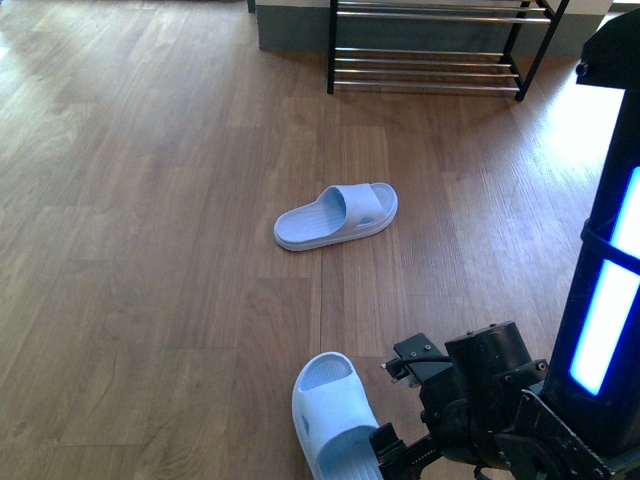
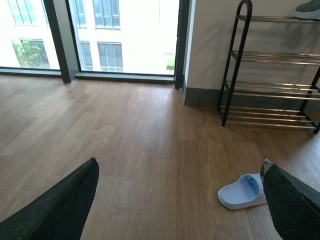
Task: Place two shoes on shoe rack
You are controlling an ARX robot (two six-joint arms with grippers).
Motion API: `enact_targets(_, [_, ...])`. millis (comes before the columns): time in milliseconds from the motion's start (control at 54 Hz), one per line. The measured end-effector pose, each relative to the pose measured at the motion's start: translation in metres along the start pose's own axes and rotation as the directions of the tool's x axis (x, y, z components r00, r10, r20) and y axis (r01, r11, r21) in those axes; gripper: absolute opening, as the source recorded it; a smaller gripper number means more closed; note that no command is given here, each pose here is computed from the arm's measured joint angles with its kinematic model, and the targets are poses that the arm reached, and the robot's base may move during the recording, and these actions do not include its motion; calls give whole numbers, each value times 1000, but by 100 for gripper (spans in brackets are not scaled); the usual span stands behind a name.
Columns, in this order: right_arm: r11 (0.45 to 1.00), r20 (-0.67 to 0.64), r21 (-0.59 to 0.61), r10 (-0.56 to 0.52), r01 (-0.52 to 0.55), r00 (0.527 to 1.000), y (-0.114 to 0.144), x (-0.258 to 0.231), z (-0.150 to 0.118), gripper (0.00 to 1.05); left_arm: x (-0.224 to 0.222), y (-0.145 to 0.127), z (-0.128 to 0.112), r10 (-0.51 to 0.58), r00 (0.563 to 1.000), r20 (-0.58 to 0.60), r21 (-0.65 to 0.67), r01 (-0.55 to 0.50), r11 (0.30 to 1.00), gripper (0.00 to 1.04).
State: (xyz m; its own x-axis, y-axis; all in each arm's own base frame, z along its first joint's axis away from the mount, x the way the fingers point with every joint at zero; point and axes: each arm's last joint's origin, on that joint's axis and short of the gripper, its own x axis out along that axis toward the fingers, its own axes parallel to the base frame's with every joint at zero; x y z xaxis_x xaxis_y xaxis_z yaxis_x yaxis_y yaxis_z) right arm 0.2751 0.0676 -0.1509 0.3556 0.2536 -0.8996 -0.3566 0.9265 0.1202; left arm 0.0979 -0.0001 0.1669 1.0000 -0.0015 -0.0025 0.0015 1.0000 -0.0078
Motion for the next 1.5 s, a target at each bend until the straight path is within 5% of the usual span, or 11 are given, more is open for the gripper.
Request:
enact_targets(315, [996,22,60,67,-69,997,9,11,6,96,0,0,0,0,1000,0,0,0,1000,95])
enact_targets(814, [992,83,119,26,-36,996,5,35,17,95,0,0,0,0,1000,0,0,0,1000,95])
enact_targets(1443, [992,118,119,37,-51,992,5,38,16,2,0,0,0,0,1000,0,0,0,1000,95])
enact_targets(1499, [991,128,126,36,-52,991,5,37,17,1,0,0,0,0,1000,0,0,0,1000,95])
